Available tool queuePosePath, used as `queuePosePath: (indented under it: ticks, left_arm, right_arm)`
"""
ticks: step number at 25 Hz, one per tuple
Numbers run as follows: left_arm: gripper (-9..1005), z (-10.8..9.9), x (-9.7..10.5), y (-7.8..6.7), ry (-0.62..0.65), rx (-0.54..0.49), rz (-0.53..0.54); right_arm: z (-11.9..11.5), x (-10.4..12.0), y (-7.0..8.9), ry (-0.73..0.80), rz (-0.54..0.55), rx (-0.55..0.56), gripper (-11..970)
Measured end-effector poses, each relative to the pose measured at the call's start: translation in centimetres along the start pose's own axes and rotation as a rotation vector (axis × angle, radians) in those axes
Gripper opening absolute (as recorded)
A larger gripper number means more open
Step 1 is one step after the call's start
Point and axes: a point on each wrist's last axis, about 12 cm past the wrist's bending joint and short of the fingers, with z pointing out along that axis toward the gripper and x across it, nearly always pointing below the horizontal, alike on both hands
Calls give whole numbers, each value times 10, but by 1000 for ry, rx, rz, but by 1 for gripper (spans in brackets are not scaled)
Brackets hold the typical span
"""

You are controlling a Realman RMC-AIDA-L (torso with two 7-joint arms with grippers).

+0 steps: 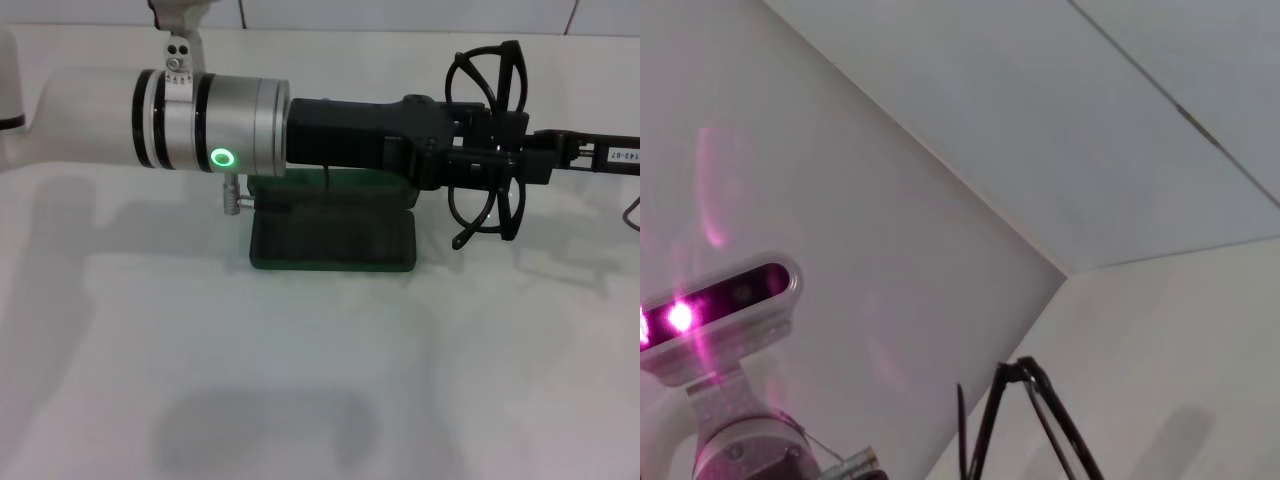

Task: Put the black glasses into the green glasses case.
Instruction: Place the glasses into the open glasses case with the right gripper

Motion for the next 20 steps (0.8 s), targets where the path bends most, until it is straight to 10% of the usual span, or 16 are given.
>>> queuePosePath:
  ticks: [20]
  left_arm:
    - [757, -16, 4, 1, -46, -34, 15]
  right_arm:
    - [-2, 4, 0, 7, -91, -1, 145]
